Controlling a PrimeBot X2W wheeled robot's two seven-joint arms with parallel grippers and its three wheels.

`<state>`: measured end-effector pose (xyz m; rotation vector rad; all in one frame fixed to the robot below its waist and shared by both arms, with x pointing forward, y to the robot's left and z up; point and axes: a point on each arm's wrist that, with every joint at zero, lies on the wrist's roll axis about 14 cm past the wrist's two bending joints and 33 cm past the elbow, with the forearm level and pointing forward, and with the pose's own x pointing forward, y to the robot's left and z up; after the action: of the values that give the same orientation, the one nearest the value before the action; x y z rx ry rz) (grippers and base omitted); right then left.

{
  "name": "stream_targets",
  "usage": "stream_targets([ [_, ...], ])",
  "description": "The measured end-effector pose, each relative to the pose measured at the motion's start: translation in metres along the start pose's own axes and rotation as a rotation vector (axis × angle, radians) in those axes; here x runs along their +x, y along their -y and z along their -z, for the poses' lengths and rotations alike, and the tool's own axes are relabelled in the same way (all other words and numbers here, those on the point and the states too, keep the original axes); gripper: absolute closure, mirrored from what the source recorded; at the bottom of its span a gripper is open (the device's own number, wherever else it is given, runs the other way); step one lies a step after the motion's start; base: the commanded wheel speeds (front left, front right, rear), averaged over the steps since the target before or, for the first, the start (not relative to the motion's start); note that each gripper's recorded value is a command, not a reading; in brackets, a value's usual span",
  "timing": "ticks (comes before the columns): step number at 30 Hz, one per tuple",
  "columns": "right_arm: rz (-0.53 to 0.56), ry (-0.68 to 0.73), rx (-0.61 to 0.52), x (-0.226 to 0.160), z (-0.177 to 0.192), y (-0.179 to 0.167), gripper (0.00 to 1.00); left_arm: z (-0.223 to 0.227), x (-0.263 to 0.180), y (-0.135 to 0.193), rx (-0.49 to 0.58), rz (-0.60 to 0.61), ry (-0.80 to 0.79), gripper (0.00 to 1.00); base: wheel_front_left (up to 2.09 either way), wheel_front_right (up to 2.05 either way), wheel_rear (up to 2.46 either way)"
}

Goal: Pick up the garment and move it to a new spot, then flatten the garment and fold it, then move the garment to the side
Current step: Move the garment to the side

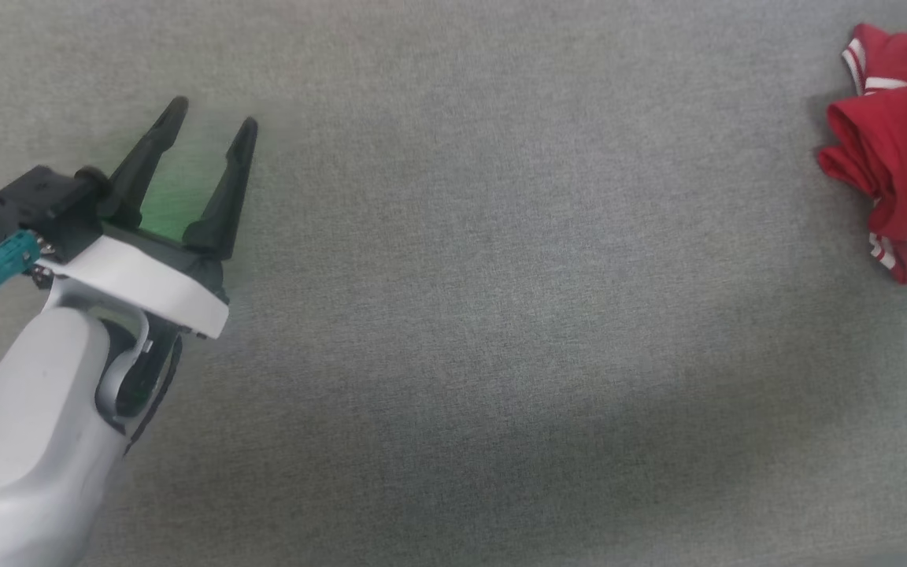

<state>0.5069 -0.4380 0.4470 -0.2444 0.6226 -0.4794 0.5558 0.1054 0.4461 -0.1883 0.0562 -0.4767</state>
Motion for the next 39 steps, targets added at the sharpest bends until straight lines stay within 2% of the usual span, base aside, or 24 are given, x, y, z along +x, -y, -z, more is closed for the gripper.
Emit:
stream_targets([
  [11,-0.144,0.261,0.106,-0.031,-0.062,-0.049,0.0,-0.029,-0.044,-0.018,0.035,-0.109,0.033,0.0,0.0,0.0,0.0],
  [17,-0.26,0.382,0.127,-0.063,-0.076,-0.087,0.0,-0.052,-0.083,-0.029,0.069,-0.191,0.069,0.0,0.0,0.0,0.0],
  [28,-0.444,0.519,0.163,-0.13,-0.068,-0.139,0.0,-0.08,-0.172,-0.037,0.094,-0.322,0.122,0.0,0.0,0.0,0.0],
  [39,-0.551,0.587,0.19,-0.178,-0.047,-0.162,0.0,-0.098,-0.247,-0.049,0.111,-0.457,0.19,0.0,0.0,0.0,0.0],
])
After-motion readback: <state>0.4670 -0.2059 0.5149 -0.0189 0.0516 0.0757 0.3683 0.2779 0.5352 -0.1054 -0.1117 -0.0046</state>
